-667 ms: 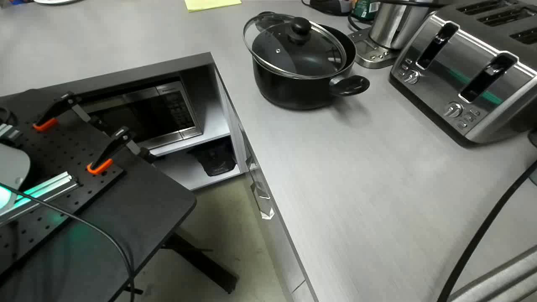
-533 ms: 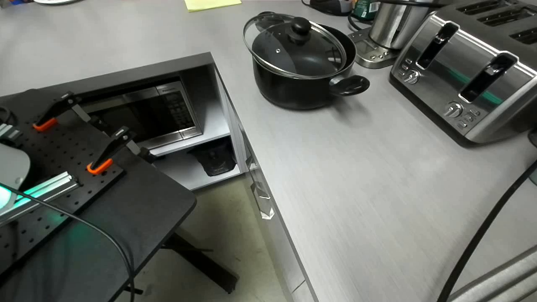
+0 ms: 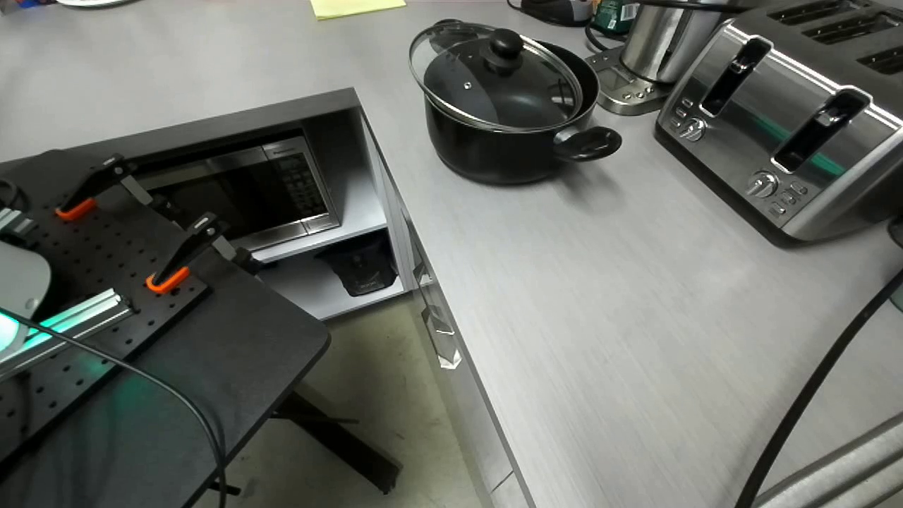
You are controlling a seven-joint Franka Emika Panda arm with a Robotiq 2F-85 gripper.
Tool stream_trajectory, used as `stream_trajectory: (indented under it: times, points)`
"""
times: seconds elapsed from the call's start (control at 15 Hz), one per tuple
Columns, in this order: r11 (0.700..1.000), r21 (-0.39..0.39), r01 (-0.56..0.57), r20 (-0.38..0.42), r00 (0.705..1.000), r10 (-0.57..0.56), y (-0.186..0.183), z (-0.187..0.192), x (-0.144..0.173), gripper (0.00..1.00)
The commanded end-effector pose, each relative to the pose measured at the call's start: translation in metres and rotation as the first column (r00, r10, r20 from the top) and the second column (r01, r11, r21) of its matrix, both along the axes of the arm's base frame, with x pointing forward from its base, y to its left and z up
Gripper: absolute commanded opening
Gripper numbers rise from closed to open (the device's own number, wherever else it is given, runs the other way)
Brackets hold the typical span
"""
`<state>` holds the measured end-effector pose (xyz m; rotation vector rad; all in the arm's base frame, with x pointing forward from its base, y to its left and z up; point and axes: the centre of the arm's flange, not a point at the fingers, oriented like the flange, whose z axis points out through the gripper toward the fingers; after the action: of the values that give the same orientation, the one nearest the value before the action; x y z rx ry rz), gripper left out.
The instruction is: Remove the glass lid from the pot.
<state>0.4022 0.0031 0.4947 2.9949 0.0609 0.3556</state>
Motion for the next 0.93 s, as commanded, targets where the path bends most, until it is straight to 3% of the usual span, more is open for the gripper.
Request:
stream_trajectory:
  times: [0.0, 0.27, 0.53, 0.87]
  points:
    - [1.0, 0.001, 0.012, -0.021, 1.0, -0.012, -0.008, -0.004, 0.01, 1.0]
    - [0.998, 0.018, 0.067, -0.072, 0.995, -0.065, -0.035, -0.021, 0.03, 1.0]
    - [0.983, 0.068, 0.169, -0.135, 0.978, -0.159, -0.087, -0.039, 0.057, 1.0]
    - [0.931, 0.187, 0.315, -0.225, 0.936, -0.271, -0.166, -0.055, 0.09, 1.0]
